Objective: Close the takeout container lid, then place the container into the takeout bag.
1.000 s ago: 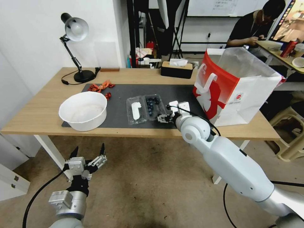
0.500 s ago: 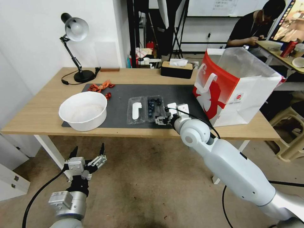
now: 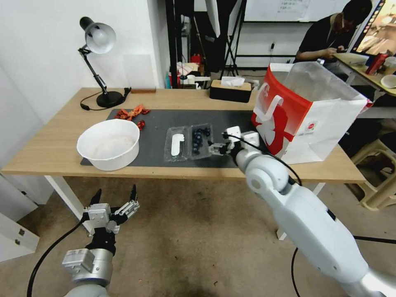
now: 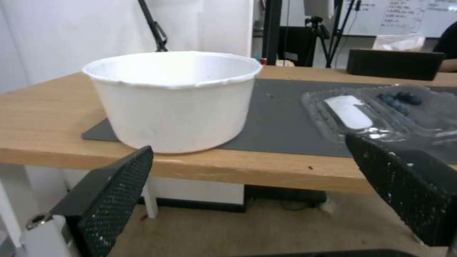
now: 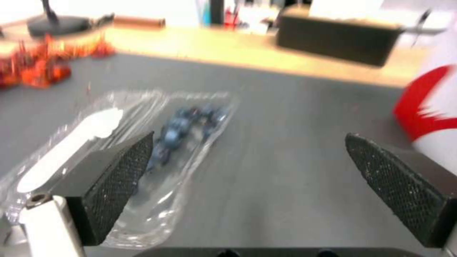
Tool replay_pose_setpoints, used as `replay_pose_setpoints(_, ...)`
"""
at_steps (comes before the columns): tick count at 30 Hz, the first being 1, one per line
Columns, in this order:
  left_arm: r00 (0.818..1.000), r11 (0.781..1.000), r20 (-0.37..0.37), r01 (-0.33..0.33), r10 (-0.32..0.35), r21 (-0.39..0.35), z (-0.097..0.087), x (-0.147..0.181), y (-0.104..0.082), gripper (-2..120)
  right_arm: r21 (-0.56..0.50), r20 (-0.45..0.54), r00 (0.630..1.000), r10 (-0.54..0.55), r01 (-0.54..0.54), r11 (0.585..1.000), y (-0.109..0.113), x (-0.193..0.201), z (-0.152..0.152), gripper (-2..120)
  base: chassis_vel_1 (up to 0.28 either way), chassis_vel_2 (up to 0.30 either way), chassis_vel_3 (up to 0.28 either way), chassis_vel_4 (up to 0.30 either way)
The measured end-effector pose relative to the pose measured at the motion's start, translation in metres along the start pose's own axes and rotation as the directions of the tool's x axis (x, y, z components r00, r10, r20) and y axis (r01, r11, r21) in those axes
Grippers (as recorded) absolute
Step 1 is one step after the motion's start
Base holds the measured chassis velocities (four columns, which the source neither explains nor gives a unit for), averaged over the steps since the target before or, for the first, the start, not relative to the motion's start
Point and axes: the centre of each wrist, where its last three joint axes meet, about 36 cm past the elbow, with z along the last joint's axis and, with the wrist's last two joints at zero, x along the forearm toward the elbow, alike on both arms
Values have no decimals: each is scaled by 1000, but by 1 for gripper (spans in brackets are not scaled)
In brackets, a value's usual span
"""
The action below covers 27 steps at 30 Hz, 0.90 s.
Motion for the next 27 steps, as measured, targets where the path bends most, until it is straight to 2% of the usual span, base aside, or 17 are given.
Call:
replay_pose_setpoints(2, 1000, 1000, -2, -16, 16, 14, -1, 0, -1, 100, -16, 121, 993, 13, -11, 1000, -7, 24, 25, 100, 0, 0, 0, 0)
replay_pose_setpoints(3, 1000, 1000, -2, -16, 16, 14, -1, 0, -1, 100, -16, 121, 993, 13, -11, 1000, -7, 24, 25, 100, 0, 0, 0, 0)
replay_pose_setpoints(5, 999, 999, -4, -31, 31, 24, -1, -1, -1, 100, -23, 220, 975, 23, -19, 1000, -10, 44, 47, 100, 0, 0, 0, 0)
replay_pose_setpoints(6, 999, 999, -4, -31, 31, 24, -1, -1, -1, 100, -23, 220, 975, 23, -19, 1000, -10, 44, 47, 100, 0, 0, 0, 0)
replay_pose_setpoints(8, 999, 998, -12, -47, 47, 33, 0, -5, 1, 100, -32, 268, 962, 44, -36, 999, -7, 62, 68, 100, 0, 0, 0, 0)
replay_pose_setpoints(9, 999, 998, -12, -47, 47, 33, 0, -5, 1, 100, -32, 268, 962, 44, -36, 999, -7, 62, 68, 100, 0, 0, 0, 0)
replay_pose_setpoints(13, 996, 996, -25, -79, 80, 51, 2, -8, -4, 100, -57, 327, 940, 94, -80, 995, -5, 98, 106, 100, 0, 0, 0, 0)
replay_pose_setpoints(18, 994, 992, -33, -102, 105, 71, 3, -9, -7, 100, -66, 362, 924, 126, -109, 992, -6, 123, 129, 100, 0, 0, 0, 0)
replay_pose_setpoints(19, 993, 990, -39, -112, 116, 82, 4, -10, -9, 100, -61, 369, 919, 140, -126, 990, -6, 136, 142, 100, 0, 0, 0, 0)
replay_pose_setpoints(22, 989, 985, -55, -131, 138, 110, 4, -11, -13, 100, -59, 346, 925, 154, -143, 988, -3, 161, 170, 100, 0, 0, 0, 0)
replay_pose_setpoints(27, 988, 980, -57, -137, 147, 142, 2, -11, -16, 100, -53, 331, 931, 154, -145, 988, 0, 173, 192, 100, 0, 0, 0, 0)
